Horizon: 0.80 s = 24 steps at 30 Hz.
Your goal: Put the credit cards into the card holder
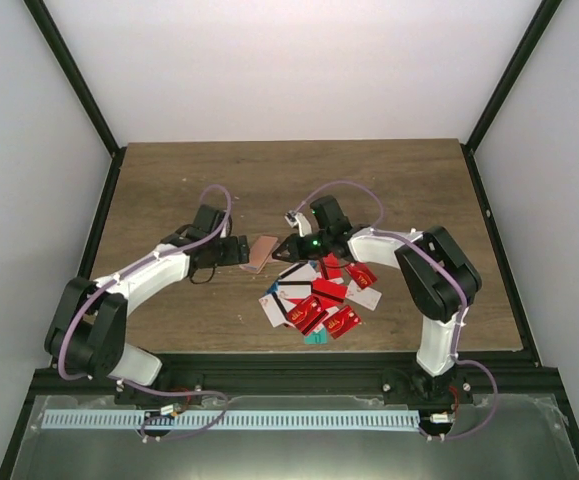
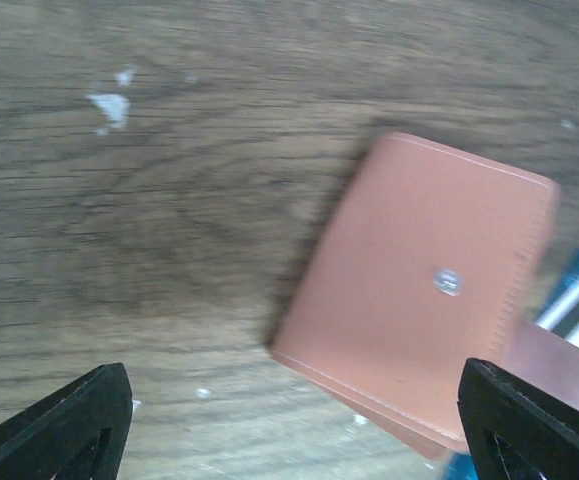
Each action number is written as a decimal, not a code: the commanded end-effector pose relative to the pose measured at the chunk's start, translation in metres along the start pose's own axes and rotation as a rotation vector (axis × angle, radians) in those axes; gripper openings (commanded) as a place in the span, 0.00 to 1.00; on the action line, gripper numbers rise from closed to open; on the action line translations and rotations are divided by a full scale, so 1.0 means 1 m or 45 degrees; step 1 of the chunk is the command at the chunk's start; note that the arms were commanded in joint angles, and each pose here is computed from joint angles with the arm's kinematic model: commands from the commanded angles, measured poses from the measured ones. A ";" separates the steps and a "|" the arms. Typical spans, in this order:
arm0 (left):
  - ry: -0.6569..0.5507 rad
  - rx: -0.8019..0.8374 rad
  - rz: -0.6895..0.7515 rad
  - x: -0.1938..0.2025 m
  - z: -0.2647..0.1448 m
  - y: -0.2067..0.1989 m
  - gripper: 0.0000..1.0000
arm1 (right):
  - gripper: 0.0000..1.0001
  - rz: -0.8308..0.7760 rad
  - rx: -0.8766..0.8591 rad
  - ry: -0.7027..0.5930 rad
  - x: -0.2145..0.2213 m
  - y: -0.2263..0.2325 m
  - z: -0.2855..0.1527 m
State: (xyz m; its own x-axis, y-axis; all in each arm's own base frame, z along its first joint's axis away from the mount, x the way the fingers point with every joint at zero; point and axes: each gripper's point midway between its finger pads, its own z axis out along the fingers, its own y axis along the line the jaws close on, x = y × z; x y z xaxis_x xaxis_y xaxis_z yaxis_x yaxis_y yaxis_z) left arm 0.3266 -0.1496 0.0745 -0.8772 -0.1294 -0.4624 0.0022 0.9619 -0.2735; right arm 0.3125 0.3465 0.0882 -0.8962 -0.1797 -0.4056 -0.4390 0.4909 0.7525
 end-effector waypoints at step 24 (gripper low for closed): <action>-0.010 0.113 0.204 -0.008 0.005 -0.064 0.80 | 0.01 -0.128 0.097 -0.098 -0.020 0.022 -0.029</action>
State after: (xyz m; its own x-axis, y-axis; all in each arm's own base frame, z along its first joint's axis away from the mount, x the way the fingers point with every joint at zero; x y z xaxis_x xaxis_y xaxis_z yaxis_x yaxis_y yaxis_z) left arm 0.3214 -0.2126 0.0799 -0.8815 0.0400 -0.4704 0.1996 0.9346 -0.2944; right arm 0.3194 0.3378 0.1263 -0.8467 -0.1587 -0.5079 -0.5082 0.5239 0.6835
